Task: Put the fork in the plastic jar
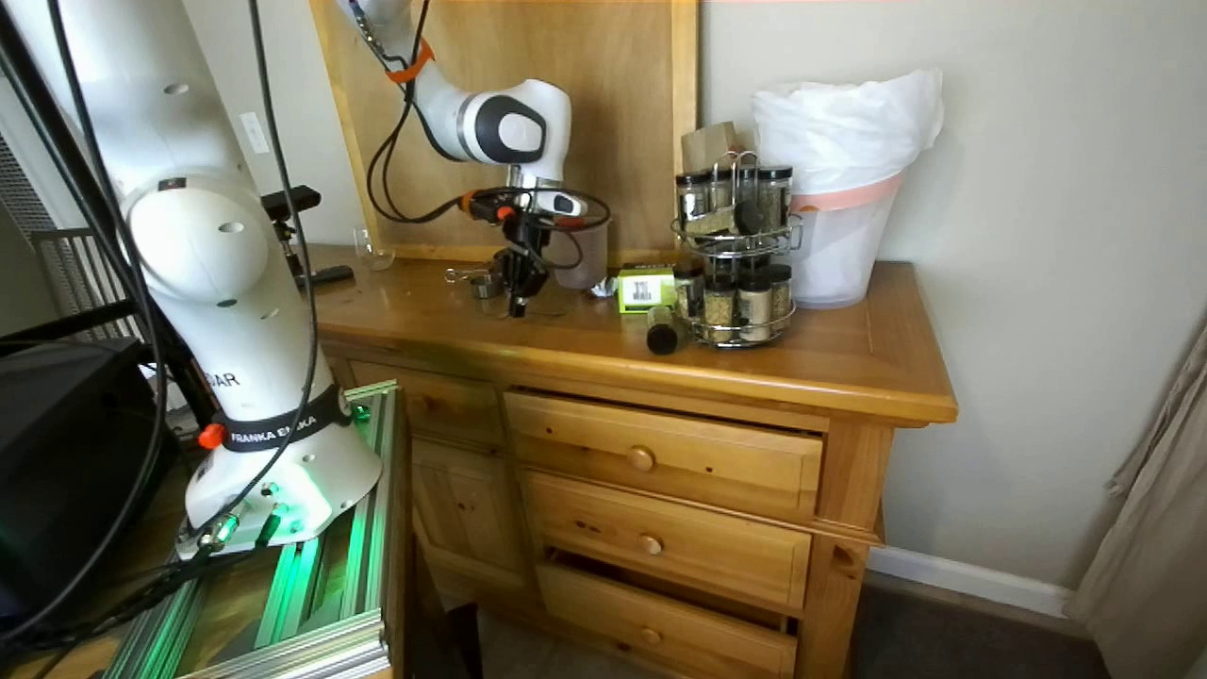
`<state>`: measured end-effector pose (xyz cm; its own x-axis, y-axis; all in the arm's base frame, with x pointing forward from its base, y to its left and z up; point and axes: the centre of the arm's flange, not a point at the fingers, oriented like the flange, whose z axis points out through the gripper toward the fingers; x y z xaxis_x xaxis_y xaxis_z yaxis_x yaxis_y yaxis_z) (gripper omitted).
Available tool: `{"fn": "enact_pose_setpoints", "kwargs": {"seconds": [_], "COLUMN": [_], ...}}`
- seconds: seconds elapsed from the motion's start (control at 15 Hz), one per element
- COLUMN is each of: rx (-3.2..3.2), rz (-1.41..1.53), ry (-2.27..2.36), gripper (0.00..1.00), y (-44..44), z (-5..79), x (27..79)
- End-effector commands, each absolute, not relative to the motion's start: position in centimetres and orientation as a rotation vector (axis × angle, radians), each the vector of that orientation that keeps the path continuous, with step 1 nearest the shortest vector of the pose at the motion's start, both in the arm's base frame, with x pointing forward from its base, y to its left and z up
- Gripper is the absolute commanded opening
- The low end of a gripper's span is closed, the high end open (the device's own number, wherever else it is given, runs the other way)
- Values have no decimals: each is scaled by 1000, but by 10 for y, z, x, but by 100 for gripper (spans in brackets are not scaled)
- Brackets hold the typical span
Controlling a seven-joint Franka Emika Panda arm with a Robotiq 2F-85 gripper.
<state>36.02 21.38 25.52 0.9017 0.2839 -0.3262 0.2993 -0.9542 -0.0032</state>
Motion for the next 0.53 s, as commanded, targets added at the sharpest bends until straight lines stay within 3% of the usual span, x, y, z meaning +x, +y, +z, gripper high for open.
{"fn": "enact_pose_setpoints", "kwargs": {"seconds": [0.0,0.47], "rx": [3021,3219], "rz": [-500,-29], "ry": [721,863], "gripper": [2,2], "y": [182,211], "z": [296,345], "x": [326,336]}}
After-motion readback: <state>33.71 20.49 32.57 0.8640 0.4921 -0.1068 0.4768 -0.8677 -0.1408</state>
